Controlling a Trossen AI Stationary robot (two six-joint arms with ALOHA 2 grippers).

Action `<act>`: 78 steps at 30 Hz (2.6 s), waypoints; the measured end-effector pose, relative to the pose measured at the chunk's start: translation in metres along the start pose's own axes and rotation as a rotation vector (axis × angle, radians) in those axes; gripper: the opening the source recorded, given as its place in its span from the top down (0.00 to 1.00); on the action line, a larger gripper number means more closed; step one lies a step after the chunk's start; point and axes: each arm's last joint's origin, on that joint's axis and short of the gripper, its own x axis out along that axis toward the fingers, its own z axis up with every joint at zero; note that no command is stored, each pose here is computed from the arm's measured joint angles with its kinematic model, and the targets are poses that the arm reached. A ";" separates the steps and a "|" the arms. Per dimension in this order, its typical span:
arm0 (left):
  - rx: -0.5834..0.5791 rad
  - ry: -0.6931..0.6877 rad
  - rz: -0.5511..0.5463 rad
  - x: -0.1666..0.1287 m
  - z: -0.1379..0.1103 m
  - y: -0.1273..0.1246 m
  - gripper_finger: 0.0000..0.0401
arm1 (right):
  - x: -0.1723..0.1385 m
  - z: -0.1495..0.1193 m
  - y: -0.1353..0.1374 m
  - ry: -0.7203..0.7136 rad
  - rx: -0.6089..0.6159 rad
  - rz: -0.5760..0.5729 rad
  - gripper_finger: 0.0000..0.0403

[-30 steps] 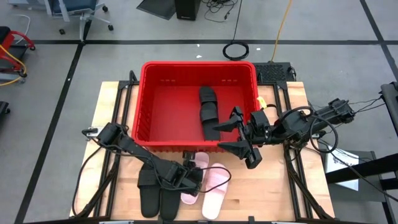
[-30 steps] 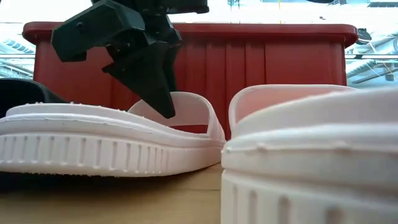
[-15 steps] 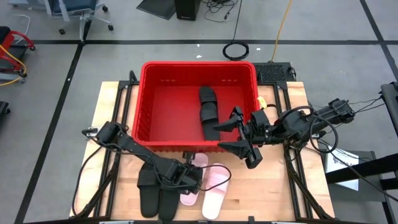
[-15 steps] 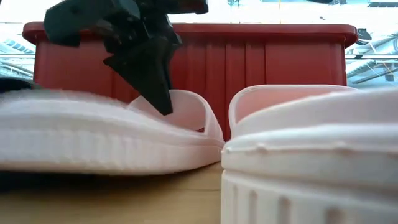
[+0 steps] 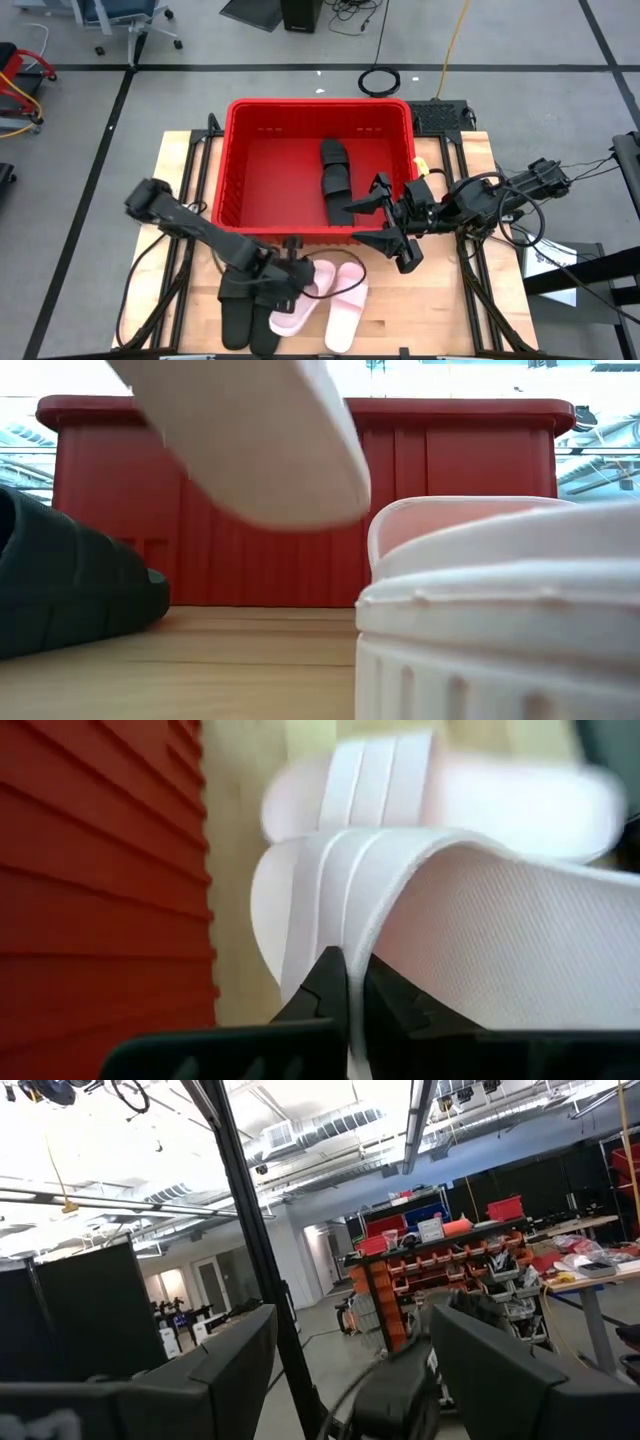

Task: Pick and place slides into bin
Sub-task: Put the left pink slide into the red bin

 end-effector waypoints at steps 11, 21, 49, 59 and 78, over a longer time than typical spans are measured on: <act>-0.100 -0.438 -0.274 -0.106 0.021 0.016 0.99 | 0.000 0.004 0.001 -0.042 0.004 0.011 0.37; -0.228 -0.799 -0.104 -0.182 0.019 0.050 0.98 | -0.001 0.014 0.003 -0.146 -0.039 0.032 0.37; -0.145 -0.253 0.650 -0.148 -0.021 0.218 0.96 | -0.002 0.020 0.000 -0.217 0.006 -0.080 0.37; -0.193 -0.189 0.648 -0.086 -0.057 0.256 0.96 | -0.002 0.025 -0.003 -0.264 -0.003 -0.101 0.37; -0.178 -0.006 0.710 0.018 -0.101 0.283 0.94 | 0.000 0.028 -0.018 -0.287 -0.017 -0.192 0.37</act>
